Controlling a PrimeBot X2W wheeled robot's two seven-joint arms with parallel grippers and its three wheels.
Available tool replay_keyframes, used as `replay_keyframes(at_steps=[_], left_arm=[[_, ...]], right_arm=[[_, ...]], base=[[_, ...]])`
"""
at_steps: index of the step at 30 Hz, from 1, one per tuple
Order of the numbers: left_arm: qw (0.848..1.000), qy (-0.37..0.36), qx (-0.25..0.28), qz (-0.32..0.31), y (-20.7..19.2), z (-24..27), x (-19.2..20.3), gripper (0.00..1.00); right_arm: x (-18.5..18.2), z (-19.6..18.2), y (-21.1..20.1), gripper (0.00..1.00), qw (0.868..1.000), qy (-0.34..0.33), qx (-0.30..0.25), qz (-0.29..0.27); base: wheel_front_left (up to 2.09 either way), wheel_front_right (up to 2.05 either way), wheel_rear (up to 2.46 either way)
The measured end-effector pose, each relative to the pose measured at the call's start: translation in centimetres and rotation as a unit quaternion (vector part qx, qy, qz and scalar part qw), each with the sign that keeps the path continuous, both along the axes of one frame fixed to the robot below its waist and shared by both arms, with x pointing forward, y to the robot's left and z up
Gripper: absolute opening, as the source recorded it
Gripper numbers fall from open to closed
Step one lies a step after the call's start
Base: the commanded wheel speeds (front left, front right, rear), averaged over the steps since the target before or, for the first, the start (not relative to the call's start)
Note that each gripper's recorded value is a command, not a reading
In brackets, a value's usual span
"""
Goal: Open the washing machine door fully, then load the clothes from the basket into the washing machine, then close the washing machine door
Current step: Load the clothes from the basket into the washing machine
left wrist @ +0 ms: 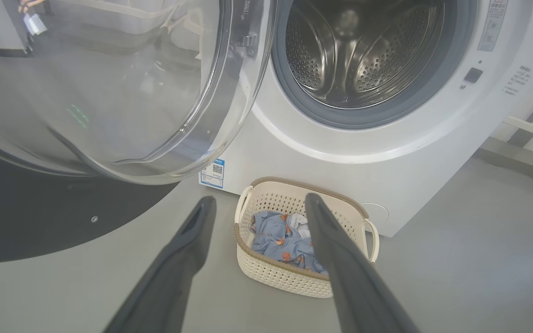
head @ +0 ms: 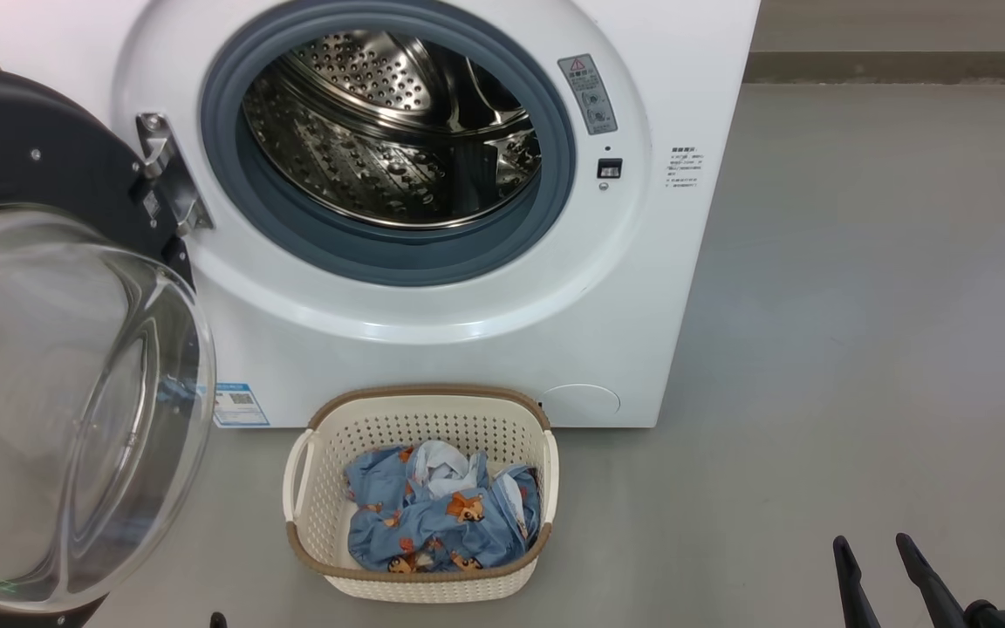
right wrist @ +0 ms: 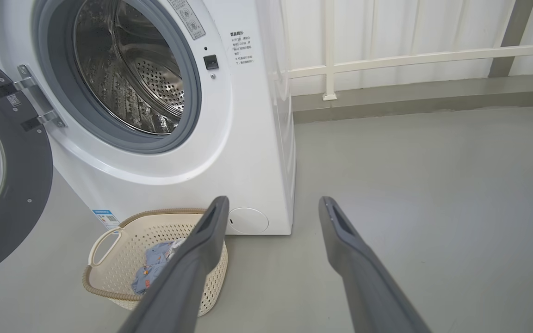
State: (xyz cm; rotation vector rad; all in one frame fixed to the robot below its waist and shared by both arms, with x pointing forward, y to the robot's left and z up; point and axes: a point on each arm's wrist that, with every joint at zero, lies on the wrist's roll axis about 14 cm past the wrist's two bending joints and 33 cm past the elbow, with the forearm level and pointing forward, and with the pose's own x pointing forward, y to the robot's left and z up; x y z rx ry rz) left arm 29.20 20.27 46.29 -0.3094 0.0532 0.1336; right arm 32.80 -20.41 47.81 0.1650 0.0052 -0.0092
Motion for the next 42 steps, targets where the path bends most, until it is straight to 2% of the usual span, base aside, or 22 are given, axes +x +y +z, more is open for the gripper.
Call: replay_keyframes(at_steps=[30,42], left_arm=[[1.0,-0.004,-0.012,-0.014,-1.1,0.1,0.0,1.0],[1.0,0.006,-0.019,-0.018,-1.3,-0.5,-0.1,1.0]], right_arm=[[-0.1,0.3,0.1,1.0,1.0,-0.006,-0.003,0.001],[-0.1,0.1,0.1,1.0,1.0,-0.002,-0.002,0.002]], base=[[0.01,-0.02,0.01],[0.95,-1.31,0.37]])
